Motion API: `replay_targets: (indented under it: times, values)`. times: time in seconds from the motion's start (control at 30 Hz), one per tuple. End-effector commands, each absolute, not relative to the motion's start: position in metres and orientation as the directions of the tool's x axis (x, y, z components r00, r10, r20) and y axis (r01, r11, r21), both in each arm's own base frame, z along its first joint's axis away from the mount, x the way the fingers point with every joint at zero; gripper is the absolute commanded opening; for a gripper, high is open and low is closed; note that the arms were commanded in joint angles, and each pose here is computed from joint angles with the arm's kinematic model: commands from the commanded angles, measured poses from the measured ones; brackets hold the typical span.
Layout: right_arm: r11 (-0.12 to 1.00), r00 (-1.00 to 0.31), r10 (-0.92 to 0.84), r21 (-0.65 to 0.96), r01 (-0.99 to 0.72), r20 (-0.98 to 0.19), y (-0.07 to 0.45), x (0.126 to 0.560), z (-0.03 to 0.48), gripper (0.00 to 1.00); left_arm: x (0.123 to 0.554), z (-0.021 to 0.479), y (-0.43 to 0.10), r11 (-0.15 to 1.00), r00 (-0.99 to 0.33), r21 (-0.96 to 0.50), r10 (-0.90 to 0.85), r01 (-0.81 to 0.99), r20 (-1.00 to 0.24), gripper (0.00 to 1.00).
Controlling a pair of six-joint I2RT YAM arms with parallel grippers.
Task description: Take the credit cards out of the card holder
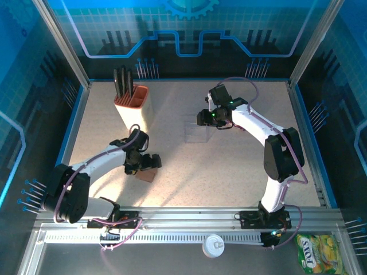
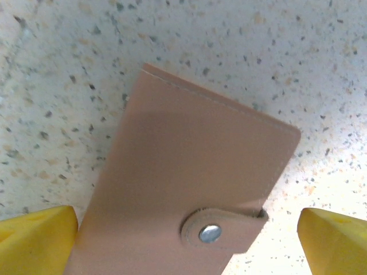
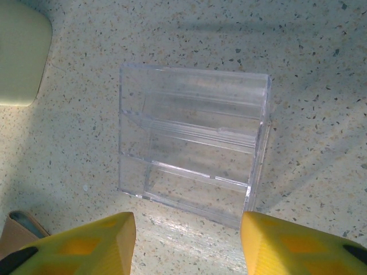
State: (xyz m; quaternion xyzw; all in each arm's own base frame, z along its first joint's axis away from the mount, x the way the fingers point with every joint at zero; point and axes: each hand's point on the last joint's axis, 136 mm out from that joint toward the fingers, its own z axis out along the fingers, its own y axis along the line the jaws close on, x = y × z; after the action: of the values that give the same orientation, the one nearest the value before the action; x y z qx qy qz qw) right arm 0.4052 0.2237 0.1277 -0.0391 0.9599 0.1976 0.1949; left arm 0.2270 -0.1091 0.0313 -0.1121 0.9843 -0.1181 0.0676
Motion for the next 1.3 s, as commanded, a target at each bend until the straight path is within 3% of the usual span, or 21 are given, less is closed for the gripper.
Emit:
replay_targets:
  times: [0.0, 0.6, 1.1, 1.27]
  values:
    - [0.915, -0.923, 0.001, 0.374, -0.155, -0.384, 0.226, 0.407, 0.127, 0.53, 0.217, 0.033, -0.12, 0.927, -0.964, -0.298, -0.257, -0.228, -0.063, 0.99]
    - [0.92, -0.922, -0.003, 0.361, -0.154, -0.386, 0.22, 0.403, 0.126, 0.53, 0.23, 0.023, -0.118, 0.99, -0.982, -0.016, -0.141, -0.14, -0.121, 0.99]
    - [0.924, -0.918, 0.007, 0.353, -0.145, -0.396, 0.21, 0.404, 0.129, 0.53, 0.255, 0.036, -0.149, 0.992, -0.98, -0.083, -0.107, -0.094, -0.169, 0.84]
    - [0.928, -0.919, 0.01, 0.346, -0.138, -0.394, 0.204, 0.404, 0.128, 0.53, 0.271, 0.043, -0.162, 0.988, -0.974, -0.122, -0.114, -0.091, -0.197, 0.83]
